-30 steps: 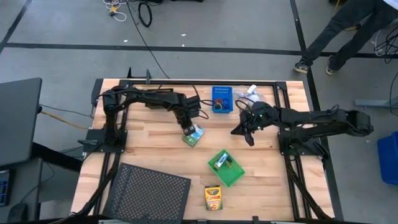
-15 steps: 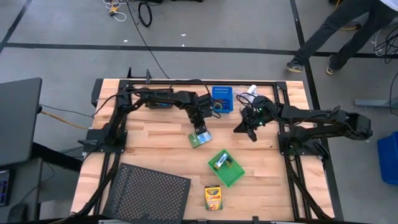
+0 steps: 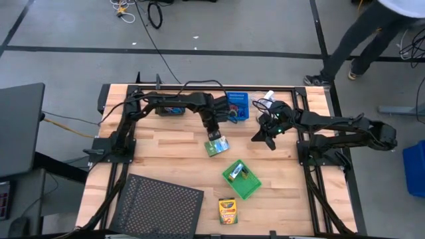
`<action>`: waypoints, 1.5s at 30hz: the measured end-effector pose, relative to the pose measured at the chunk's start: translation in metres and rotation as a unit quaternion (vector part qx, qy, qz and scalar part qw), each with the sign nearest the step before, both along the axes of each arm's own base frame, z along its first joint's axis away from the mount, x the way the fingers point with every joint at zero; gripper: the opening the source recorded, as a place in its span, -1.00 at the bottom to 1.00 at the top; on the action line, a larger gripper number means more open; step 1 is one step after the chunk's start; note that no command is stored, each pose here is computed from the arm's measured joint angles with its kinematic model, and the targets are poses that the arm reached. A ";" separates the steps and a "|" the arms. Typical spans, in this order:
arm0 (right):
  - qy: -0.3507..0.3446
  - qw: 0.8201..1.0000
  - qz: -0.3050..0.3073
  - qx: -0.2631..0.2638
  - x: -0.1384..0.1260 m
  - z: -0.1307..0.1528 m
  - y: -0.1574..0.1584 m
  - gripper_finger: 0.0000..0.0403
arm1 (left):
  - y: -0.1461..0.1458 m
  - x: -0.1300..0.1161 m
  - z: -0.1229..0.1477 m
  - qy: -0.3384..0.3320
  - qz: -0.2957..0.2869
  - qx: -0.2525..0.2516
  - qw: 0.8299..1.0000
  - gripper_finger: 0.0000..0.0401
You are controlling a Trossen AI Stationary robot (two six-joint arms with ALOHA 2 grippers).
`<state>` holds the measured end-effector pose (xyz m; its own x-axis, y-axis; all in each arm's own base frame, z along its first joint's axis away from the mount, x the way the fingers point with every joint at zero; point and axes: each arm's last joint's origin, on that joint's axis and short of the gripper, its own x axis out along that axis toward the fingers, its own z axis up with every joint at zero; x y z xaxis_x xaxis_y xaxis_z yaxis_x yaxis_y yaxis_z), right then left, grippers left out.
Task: Pick & Place Office Desk Supplies
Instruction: Put the top large crayon box into the green bin
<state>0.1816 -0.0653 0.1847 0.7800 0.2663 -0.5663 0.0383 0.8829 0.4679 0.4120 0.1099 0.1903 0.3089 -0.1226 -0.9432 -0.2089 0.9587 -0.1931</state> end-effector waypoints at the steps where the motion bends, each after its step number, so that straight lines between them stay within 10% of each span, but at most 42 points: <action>1: 0.003 1.000 0.000 0.000 0.001 -0.001 0.000 -0.94 | -0.001 -0.004 0.001 0.014 -0.004 -0.003 1.000 -0.99; 12: 0.052 0.999 -0.009 -0.006 0.015 -0.028 -0.008 -0.50 | -0.016 -0.017 0.003 0.069 0.012 -0.024 0.997 -0.98; 21: 0.040 0.998 -0.009 -0.057 0.018 -0.029 -0.011 -0.37 | -0.062 0.012 0.024 -0.064 -0.008 0.062 0.996 -0.98; 31: -0.008 0.997 0.020 -0.071 0.023 -0.023 -0.012 -0.37 | -0.118 0.001 0.123 -0.392 -0.033 0.197 0.898 -0.98; 36: -0.028 0.997 0.033 -0.070 0.025 -0.021 -0.011 -0.37 | -0.111 -0.041 0.117 -0.448 0.009 0.198 0.872 -0.98; 45: -0.035 0.997 0.031 -0.069 0.026 -0.020 -0.012 -0.37 | -0.079 -0.082 0.048 -0.334 0.120 0.092 0.930 -0.98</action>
<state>0.2074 -0.0768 0.1651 0.8035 0.2378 -0.5458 -0.0463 0.9389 0.3409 0.3302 0.0311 0.2381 0.8315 0.1703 -0.5287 -0.3136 0.9296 -0.1938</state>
